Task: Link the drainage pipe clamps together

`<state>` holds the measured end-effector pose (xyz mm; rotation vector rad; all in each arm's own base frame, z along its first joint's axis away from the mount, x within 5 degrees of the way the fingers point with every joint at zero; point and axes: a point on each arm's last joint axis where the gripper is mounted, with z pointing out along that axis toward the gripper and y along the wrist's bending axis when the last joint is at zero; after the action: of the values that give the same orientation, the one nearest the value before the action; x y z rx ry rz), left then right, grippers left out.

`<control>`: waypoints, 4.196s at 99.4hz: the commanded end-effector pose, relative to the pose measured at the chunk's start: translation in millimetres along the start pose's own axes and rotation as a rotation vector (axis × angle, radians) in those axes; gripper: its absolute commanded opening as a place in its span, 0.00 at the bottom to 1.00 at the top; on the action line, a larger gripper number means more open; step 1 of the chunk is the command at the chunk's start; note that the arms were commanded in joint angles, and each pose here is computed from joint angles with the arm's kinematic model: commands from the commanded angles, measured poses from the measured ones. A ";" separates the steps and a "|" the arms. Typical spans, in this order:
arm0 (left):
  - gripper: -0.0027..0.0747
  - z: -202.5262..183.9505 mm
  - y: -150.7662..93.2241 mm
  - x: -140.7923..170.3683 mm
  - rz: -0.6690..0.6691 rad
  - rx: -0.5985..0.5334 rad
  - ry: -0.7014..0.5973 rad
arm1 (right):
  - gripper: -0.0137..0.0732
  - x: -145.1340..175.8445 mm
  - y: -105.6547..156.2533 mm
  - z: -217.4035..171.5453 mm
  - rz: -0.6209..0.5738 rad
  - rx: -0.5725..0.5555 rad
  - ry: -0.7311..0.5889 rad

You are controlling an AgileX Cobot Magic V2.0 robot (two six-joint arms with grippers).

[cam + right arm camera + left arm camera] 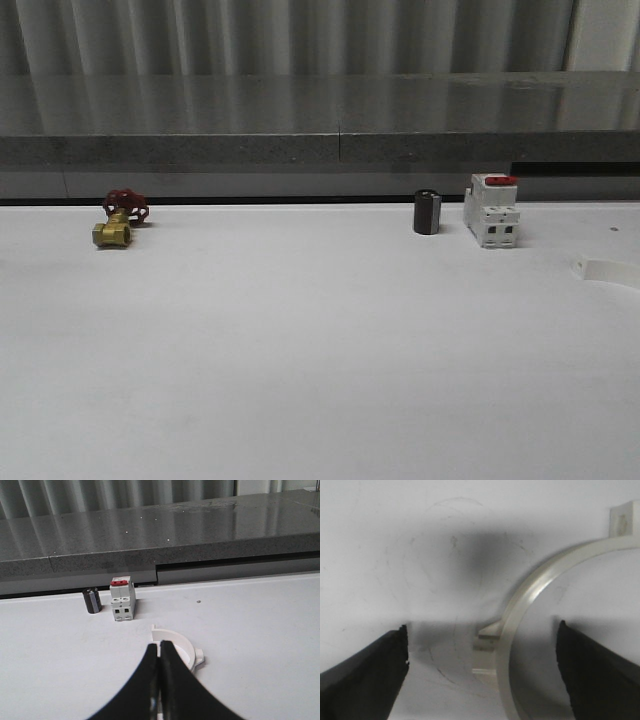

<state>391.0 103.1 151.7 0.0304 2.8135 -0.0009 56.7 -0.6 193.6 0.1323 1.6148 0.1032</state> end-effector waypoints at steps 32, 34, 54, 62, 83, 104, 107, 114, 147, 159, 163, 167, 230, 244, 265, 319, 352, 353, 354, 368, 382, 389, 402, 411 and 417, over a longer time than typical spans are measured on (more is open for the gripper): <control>0.39 -17.3 -0.7 -10.0 0.000 -0.009 -0.060 | 0.02 -13.5 1.5 -3.0 -0.012 -0.010 -0.115; 0.36 -17.2 -0.8 -9.7 0.000 -0.007 -0.057 | 0.02 -13.5 1.5 -3.0 -0.012 -0.010 -0.115; 0.16 -27.5 -3.9 -10.7 -0.021 0.019 -0.058 | 0.02 -13.5 1.5 -3.0 -0.012 -0.010 -0.115; 0.16 -41.1 -8.2 -12.2 -0.042 0.044 -0.077 | 0.02 -13.5 1.5 -3.0 -0.012 -0.010 -0.115; 0.16 -90.9 -40.4 -15.8 -0.089 0.134 -0.130 | 0.02 -13.5 1.5 -3.0 -0.012 -0.010 -0.115; 0.16 -132.9 -111.6 -14.5 -0.095 0.178 -0.141 | 0.02 -13.5 1.5 -3.0 -0.012 -0.010 -0.115; 0.16 -136.7 -123.0 -14.6 -0.098 0.181 -0.152 | 0.02 -13.5 1.5 -3.0 -0.012 -0.010 -0.115; 0.16 -140.7 -154.7 -13.4 -0.070 0.203 -0.163 | 0.02 -13.5 1.5 -3.0 -0.012 -0.010 -0.115; 0.16 -113.1 -294.7 8.8 0.046 0.350 -0.166 | 0.02 -13.5 1.5 -3.0 -0.012 -0.010 -0.115; 0.16 -90.1 -316.4 16.6 0.037 0.317 -0.139 | 0.02 -13.5 1.5 -3.0 -0.012 -0.010 -0.115; 0.16 -81.4 -318.9 18.4 0.029 0.295 -0.123 | 0.02 -13.5 1.5 -3.0 -0.012 -0.010 -0.115; 0.16 -73.0 -319.5 19.6 0.023 0.275 -0.107 | 0.02 -13.5 1.5 -3.0 -0.012 -0.010 -0.115; 0.16 -40.3 -332.4 5.2 -0.045 0.244 -0.066 | 0.02 -13.5 1.5 -3.0 -0.012 -0.010 -0.115; 0.16 -28.8 -332.4 9.3 -0.041 0.221 -0.026 | 0.02 -13.5 1.5 -3.0 -0.012 -0.010 -0.115; 0.20 -23.9 -332.2 11.1 -0.053 0.210 -0.007 | 0.02 -13.5 1.5 -3.0 -0.012 -0.010 -0.115; 0.90 -56.4 -328.1 5.5 0.037 0.222 -0.076 | 0.02 -13.5 1.5 -3.0 -0.012 -0.010 -0.115; 0.90 -143.6 -292.0 2.0 0.140 0.196 -0.325 | 0.02 -13.5 1.5 -3.0 -0.012 -0.010 -0.115; 0.90 -145.1 -290.3 2.6 0.139 0.194 -0.328 | 0.02 -13.5 1.5 -3.0 -0.012 -0.010 -0.115; 0.90 -149.9 -288.1 3.1 0.138 0.196 -0.342 | 0.02 -13.5 1.5 -3.0 -0.012 -0.010 -0.115; 0.90 -176.2 -246.5 18.7 0.087 0.181 -0.430 | 0.02 -13.5 1.5 -3.0 -0.012 -0.010 -0.115; 0.90 -196.9 -198.6 43.3 0.020 0.155 -0.526 | 0.02 -13.5 1.5 -3.0 -0.012 -0.010 -0.115; 0.90 -206.5 -179.8 60.1 -0.003 0.139 -0.566 | 0.02 -13.5 1.5 -3.0 -0.012 -0.010 -0.115; 0.90 -217.9 -154.8 95.4 -0.034 0.109 -0.616 | 0.02 -13.5 1.5 -3.0 -0.012 -0.010 -0.115; 0.90 -225.0 -142.6 120.9 -0.055 0.095 -0.654 | 0.02 -13.5 1.5 -3.0 -0.012 -0.010 -0.115; 0.90 -230.0 -136.9 136.9 -0.064 0.092 -0.684 | 0.02 -13.5 1.5 -3.0 -0.012 -0.010 -0.115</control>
<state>202.7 -36.9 309.2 -0.0320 2.2662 -0.1113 56.7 -0.6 193.6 0.1323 1.6148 0.1032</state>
